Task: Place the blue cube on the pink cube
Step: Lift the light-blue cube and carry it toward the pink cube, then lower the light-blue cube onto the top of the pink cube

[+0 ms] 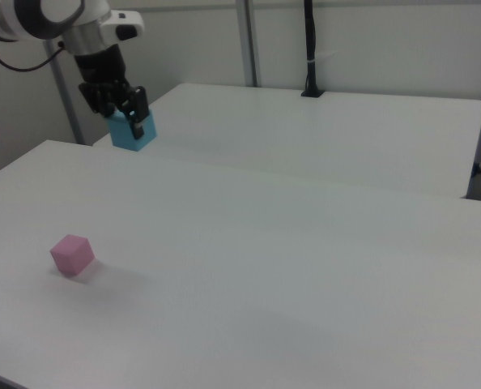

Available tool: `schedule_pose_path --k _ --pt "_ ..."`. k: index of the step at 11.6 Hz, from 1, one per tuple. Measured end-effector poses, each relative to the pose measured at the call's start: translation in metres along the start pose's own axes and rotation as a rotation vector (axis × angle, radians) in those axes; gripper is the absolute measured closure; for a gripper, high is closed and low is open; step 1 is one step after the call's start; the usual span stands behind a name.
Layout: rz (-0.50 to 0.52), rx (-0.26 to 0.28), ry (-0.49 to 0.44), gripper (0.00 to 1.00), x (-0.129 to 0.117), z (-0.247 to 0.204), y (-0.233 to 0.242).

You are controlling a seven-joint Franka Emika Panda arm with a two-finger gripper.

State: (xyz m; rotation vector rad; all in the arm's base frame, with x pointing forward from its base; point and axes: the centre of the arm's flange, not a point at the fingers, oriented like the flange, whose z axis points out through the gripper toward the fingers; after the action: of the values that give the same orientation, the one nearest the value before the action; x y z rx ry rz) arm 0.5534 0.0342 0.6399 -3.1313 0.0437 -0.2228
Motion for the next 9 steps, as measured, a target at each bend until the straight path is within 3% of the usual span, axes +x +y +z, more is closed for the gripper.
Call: schedule_pose_path --k 3,6,9 --pt "-0.005 0.119 -0.056 0.43 -0.008 0.018 -0.043" --pt "-0.063 0.130 -0.111 0.43 -0.025 0.049 -0.096" --pt "-0.084 0.129 -0.101 0.43 -0.050 0.100 -0.158"
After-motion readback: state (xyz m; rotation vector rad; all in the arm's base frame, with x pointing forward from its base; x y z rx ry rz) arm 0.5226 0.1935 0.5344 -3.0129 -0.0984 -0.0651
